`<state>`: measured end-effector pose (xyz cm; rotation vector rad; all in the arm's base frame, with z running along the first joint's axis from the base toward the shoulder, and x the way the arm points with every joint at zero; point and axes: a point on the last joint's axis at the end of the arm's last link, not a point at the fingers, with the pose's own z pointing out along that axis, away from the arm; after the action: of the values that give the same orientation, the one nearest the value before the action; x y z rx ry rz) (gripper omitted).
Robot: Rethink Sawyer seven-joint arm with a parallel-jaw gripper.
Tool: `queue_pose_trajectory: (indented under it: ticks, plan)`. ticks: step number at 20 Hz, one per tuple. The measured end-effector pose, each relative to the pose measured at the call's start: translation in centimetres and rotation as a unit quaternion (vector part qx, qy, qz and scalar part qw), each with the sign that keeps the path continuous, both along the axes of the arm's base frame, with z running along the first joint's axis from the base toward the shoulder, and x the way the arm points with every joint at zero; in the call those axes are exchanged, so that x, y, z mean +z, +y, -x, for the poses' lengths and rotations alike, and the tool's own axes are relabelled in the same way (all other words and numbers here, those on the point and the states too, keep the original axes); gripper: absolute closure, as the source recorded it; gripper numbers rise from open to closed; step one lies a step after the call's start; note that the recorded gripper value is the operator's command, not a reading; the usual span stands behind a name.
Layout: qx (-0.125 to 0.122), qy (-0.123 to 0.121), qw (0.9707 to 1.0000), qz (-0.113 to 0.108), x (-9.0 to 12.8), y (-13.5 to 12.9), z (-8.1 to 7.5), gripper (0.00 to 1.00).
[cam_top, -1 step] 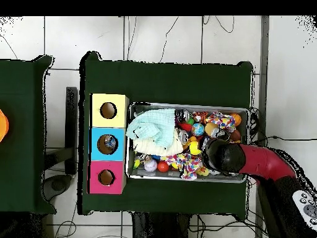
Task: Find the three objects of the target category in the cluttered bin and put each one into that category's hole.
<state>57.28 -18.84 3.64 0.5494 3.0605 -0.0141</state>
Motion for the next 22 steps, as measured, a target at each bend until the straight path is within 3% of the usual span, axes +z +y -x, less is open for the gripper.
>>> queue_pose_trajectory:
  ticks: [13, 22]
  plan:
    - [0.004, 0.027, 0.9996, -0.008, -3.0, 1.3, 1.7, 0.00]
    - [0.005, 0.016, 0.9996, 0.023, -3.5, 0.5, 2.8, 0.00]
